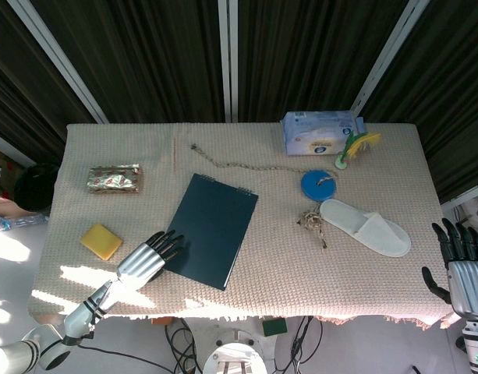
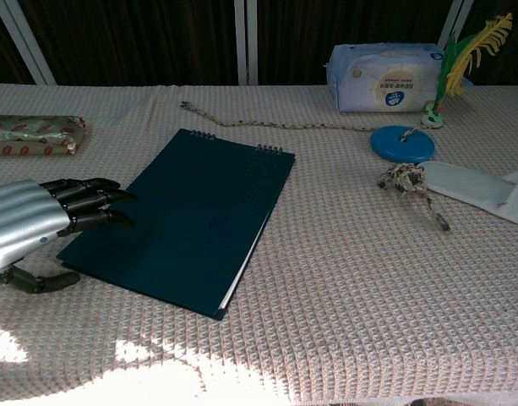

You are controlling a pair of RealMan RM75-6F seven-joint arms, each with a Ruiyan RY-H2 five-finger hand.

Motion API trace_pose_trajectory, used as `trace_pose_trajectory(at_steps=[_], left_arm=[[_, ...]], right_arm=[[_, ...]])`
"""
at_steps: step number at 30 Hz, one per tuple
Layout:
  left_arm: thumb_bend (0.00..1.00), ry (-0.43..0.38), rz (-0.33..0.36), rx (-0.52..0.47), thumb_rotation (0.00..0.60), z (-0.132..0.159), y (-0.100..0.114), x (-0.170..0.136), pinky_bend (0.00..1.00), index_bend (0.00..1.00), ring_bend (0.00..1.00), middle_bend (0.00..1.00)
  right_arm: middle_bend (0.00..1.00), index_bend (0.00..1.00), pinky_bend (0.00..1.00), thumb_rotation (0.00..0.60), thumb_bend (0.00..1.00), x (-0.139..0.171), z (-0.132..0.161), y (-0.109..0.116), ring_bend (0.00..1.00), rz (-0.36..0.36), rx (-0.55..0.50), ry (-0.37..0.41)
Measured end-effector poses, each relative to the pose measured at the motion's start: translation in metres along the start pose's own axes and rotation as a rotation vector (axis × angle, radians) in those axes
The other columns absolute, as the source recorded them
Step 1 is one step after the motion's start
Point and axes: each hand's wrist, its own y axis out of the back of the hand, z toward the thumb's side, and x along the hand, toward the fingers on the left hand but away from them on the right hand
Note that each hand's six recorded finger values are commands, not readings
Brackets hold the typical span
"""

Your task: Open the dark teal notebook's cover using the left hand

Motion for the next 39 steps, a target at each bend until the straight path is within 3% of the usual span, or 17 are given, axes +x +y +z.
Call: trace_pose_trajectory(at_steps=[11,19,29,39], left_arm=[[0.35,0.018,-0.010,-0.023,0.600,-0.001,-0.005,0.003,0.18,0.28,0.02,0.09],[0.41,0.046,0.044,-0.074,0.600,-0.003,0.004,0.008,0.18,0.29,0.02,0.10],[0.40,0.055,0.054,-0.070,0.600,-0.005,0.002,0.023,0.18,0.30,0.02,0.12],[0.37,0.050,0.119,-0.063,0.600,-0.004,-0.001,0.045,0.18,0.40,0.04,0.17]], right_arm=[[0.00,0.00,0.00,0.600,0.34,0.000,-0.002,-0.002,0.00,0.008,0.002,-0.002],[0.00,0.00,0.00,0.600,0.34,-0.001,-0.002,-0.004,0.00,0.016,0.005,-0.002],[0.00,0.00,0.00,0.600,0.34,-0.001,-0.004,-0.006,0.00,0.022,0.007,-0.010],[0.00,0.00,0.00,0.600,0.34,-0.003,-0.007,-0.006,0.00,0.027,0.005,-0.020]])
